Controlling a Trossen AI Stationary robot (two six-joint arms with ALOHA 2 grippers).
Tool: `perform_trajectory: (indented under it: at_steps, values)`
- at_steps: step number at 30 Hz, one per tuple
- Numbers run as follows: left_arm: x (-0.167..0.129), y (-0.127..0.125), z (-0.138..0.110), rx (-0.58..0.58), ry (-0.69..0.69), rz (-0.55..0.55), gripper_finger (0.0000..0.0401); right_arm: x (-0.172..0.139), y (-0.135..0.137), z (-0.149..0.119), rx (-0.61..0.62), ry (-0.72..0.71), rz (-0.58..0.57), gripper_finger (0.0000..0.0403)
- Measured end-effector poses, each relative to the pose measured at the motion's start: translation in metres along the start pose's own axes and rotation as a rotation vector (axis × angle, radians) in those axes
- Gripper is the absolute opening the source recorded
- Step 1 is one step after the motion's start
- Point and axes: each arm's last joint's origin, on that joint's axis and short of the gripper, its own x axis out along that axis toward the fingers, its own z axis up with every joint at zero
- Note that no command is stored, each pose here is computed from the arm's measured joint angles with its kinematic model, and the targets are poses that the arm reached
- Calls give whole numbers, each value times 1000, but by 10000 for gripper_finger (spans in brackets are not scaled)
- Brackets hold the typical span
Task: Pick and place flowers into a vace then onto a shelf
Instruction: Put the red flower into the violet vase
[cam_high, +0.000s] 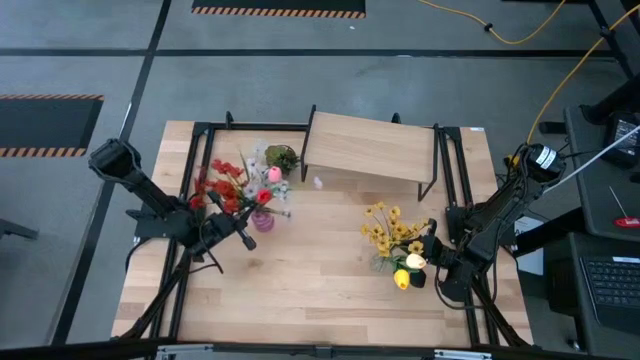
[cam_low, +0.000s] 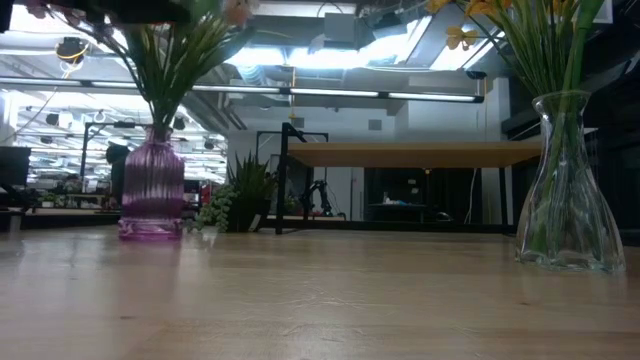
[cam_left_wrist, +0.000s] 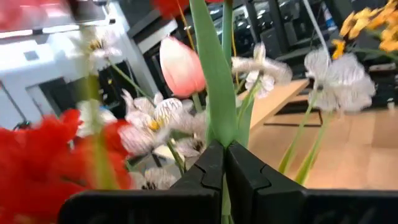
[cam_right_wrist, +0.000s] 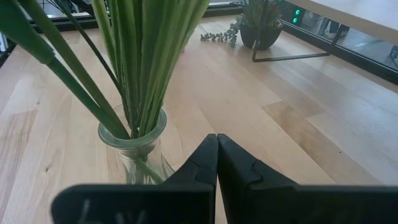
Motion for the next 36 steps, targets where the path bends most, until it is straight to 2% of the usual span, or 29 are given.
perform_trajectory:
  at_steps: [14,20,29,32,36]
  values:
    - [-7,-8,-6,-43,14,-37,3,0,0,0,4,0,0,12]
    - [-16,-8,-7,-45,50,-15,3,0,0,0,4,0,0,12]
    - [-19,-8,-6,28,46,-30,4,0,0,0,6,0,0,12]
    - [-19,-8,-6,51,46,-30,16,0,0,0,6,0,0,12]
    - [-21,-8,-6,68,42,-39,50,0,0,0,7,0,0,12]
